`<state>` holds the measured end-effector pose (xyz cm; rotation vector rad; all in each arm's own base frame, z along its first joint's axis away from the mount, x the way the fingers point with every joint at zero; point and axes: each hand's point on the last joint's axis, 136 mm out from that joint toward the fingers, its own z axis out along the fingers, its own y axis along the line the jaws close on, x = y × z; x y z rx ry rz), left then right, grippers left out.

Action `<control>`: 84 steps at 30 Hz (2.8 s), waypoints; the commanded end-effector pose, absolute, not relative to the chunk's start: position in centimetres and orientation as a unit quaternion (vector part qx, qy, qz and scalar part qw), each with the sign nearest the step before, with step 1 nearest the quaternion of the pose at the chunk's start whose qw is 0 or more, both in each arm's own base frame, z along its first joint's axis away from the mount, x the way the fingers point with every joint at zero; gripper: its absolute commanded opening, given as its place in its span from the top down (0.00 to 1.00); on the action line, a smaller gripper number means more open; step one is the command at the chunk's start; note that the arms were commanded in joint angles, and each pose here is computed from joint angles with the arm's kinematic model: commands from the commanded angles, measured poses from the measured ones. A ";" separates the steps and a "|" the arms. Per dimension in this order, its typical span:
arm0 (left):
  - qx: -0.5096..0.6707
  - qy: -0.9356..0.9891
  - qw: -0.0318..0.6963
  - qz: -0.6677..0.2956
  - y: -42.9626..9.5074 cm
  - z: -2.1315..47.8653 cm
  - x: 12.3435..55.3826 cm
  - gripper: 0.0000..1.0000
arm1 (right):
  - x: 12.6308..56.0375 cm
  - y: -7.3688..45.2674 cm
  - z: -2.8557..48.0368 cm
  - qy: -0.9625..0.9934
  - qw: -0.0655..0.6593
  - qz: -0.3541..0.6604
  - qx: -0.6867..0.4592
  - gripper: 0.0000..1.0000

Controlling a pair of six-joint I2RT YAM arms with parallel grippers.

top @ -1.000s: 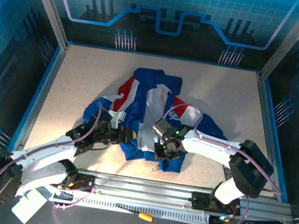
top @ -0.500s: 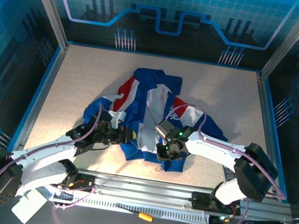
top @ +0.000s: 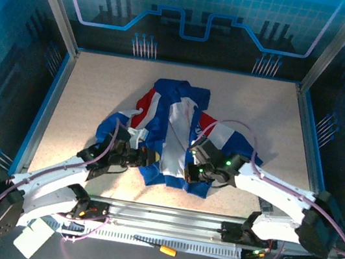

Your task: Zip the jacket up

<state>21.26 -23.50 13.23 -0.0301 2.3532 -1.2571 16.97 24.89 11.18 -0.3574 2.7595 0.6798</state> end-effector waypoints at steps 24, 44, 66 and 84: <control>0.182 0.653 0.389 -0.624 -30.0 27.0 21.5 0.99 | 19.5 24.9 26.4 0.752 0.313 0.532 -0.232 1.00; 0.205 0.617 0.364 -0.667 -29.6 27.8 18.8 1.00 | 20.4 24.7 30.1 0.689 0.367 0.552 -0.293 1.00; 0.201 0.604 0.377 -0.673 -29.9 28.8 18.8 1.00 | 19.1 23.9 29.2 0.628 0.478 0.467 -0.400 1.00; 0.175 0.612 0.427 -0.642 -30.2 28.7 19.7 1.00 | 18.9 24.4 28.8 0.610 0.520 0.423 -0.422 1.00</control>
